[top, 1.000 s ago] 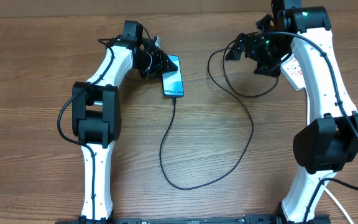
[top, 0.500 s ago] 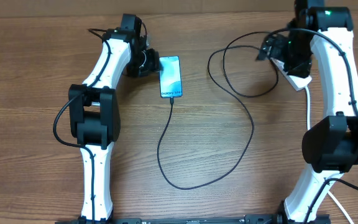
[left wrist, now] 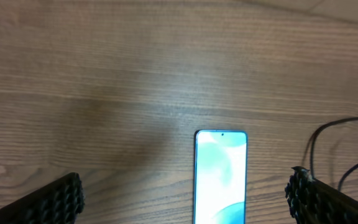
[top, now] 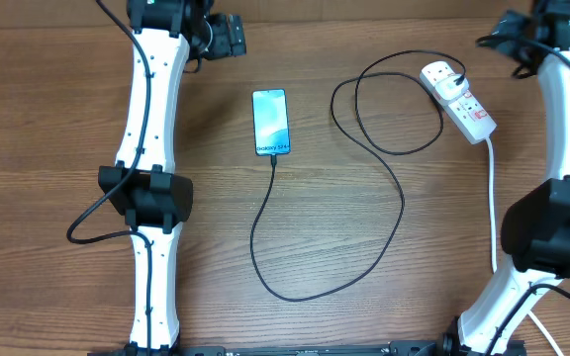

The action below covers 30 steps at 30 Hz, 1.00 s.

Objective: Plug charger to phone and switch on socket

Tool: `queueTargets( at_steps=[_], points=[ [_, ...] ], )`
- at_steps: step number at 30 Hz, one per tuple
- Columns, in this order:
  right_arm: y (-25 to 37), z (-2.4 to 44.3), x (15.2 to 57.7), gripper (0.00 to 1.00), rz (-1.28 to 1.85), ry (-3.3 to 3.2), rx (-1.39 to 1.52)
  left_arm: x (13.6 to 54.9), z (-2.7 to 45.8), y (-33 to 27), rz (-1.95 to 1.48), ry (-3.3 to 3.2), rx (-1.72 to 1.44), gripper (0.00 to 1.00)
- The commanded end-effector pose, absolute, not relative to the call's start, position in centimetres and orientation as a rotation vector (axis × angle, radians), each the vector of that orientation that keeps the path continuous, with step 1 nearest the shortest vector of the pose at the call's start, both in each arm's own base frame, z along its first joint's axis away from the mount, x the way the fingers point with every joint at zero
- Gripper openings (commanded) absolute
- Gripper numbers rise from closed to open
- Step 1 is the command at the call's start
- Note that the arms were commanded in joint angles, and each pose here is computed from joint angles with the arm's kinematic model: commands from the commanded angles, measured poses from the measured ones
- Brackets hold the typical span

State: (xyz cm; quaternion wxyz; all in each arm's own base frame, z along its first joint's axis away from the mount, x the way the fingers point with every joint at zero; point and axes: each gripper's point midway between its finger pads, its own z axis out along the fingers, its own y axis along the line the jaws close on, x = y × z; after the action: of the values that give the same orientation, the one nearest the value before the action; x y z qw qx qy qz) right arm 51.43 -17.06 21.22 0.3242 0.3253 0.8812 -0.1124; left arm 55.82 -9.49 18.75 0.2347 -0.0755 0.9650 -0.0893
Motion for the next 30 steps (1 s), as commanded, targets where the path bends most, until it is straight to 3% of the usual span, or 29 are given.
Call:
queueTargets(
  at_steps=[1, 7, 12, 30],
  points=[
    [-20.9, 18.5, 51.4, 1.00, -0.371, 2.304, 0.938, 55.7, 19.6, -8.9, -0.220, 2.633, -0.207, 1.00],
    [-21.8, 12.1, 52.4, 1.00, -0.373, 2.432, 0.886, 55.7, 19.4, -8.9, -0.219, 2.638, -0.208, 1.00],
    [-19.1, 7.7, 53.7, 1.00, -0.154, 2.532, 0.842, 55.7, 19.4, -8.9, -0.219, 2.638, -0.208, 1.00],
    [-16.1, 5.1, 52.7, 1.00, 0.037, 2.643, 0.862, 55.7, 19.4, -8.9, -0.219, 2.638, -0.207, 1.00]
  ],
)
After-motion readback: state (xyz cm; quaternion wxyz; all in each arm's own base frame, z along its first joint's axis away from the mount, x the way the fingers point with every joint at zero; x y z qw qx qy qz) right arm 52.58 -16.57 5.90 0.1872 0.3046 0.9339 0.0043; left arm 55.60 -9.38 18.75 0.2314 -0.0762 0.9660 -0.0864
